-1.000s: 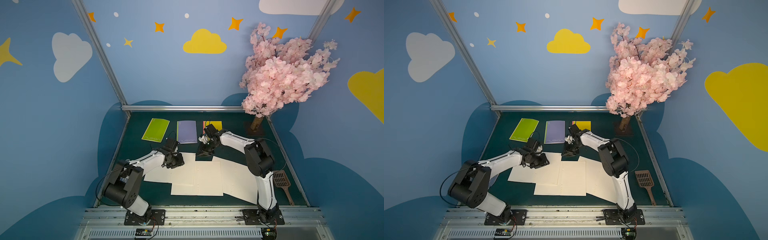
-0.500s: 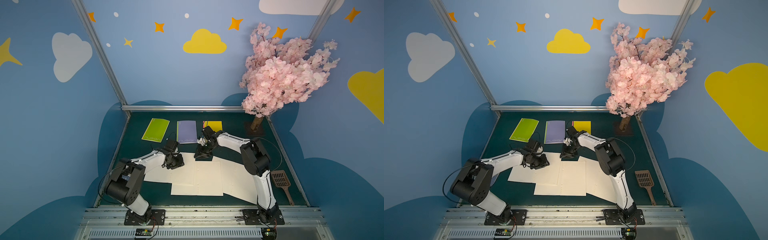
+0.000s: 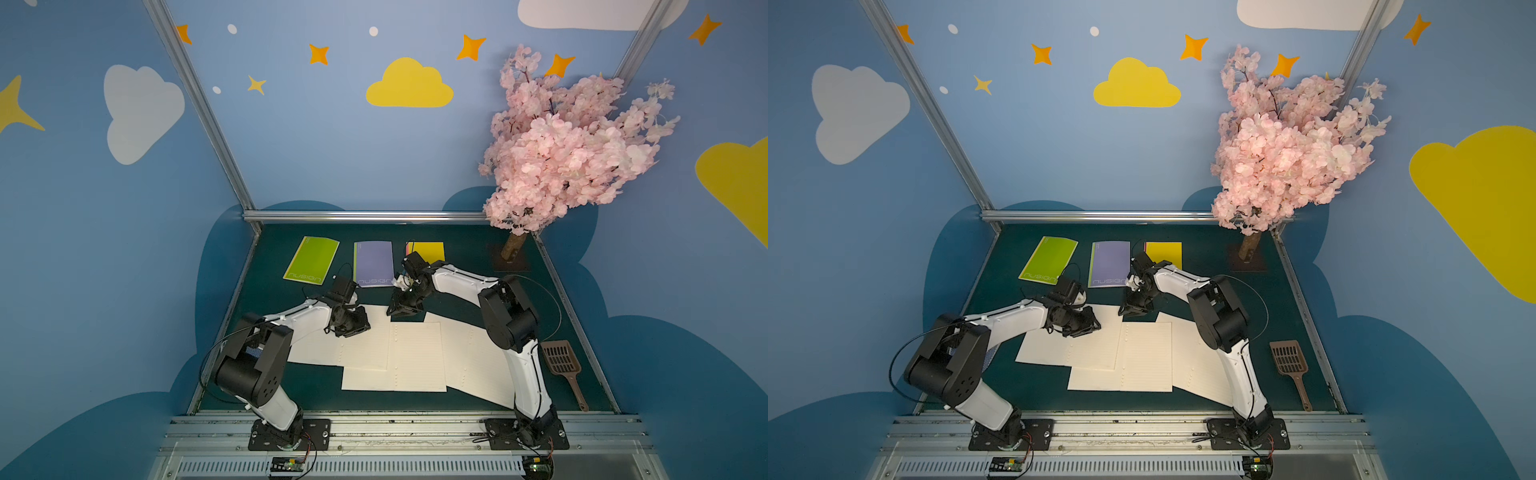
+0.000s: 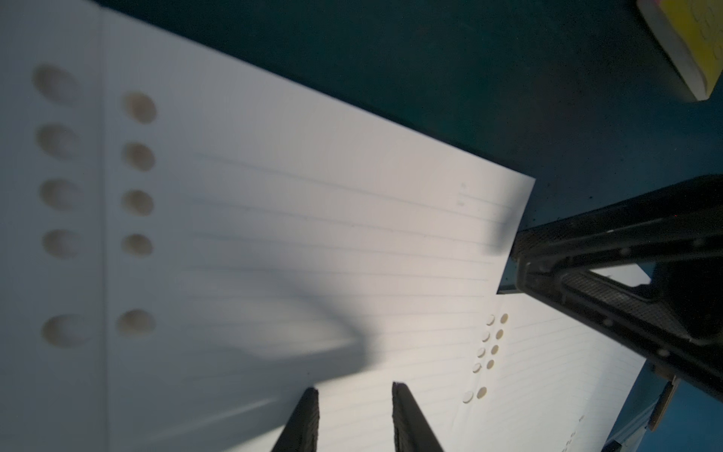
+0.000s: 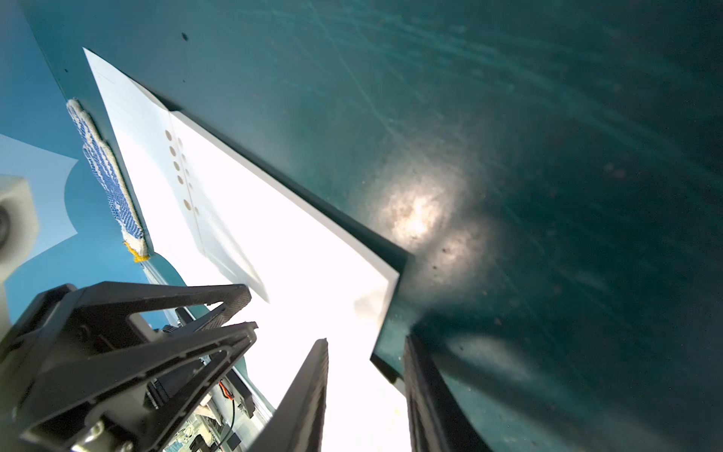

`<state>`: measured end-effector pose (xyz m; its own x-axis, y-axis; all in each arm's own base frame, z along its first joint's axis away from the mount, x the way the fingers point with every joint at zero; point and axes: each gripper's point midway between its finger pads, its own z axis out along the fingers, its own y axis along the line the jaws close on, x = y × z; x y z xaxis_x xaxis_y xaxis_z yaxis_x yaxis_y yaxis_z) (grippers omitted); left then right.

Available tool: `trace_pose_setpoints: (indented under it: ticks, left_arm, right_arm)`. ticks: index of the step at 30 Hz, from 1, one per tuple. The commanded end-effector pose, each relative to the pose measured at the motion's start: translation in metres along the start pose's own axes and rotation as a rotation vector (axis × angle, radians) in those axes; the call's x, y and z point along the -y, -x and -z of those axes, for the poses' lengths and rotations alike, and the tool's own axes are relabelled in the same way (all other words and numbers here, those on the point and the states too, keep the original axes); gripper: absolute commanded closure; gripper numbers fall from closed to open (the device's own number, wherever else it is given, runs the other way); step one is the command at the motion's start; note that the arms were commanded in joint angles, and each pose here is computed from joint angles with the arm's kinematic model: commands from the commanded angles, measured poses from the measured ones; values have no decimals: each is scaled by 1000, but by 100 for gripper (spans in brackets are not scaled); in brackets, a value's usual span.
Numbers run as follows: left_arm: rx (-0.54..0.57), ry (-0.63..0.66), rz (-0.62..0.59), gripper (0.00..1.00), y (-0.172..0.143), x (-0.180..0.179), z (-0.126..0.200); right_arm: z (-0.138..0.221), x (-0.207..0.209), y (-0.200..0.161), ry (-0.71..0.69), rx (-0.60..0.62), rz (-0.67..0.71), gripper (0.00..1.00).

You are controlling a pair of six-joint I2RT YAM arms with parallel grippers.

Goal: Close the notebook

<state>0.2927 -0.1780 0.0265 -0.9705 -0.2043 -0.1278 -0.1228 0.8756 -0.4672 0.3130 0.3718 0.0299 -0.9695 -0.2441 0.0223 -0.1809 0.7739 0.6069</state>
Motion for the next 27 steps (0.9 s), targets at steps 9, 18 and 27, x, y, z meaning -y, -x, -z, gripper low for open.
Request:
trace_pose_setpoints:
  ticks: [9,18,27]
  left_arm:
    - [-86,21,27,68,-17,-12,-18]
    - [-134,16,44,70,-24,-16,-30]
    - [-150,8,46,71,-26,-15,-33]
  right_arm:
    - [-18,-4,-5,26,-45,-19,65]
    - [-18,-8,-6,49,-46,-17,65]
    - [-12,-17,-5,90,-28,4,66]
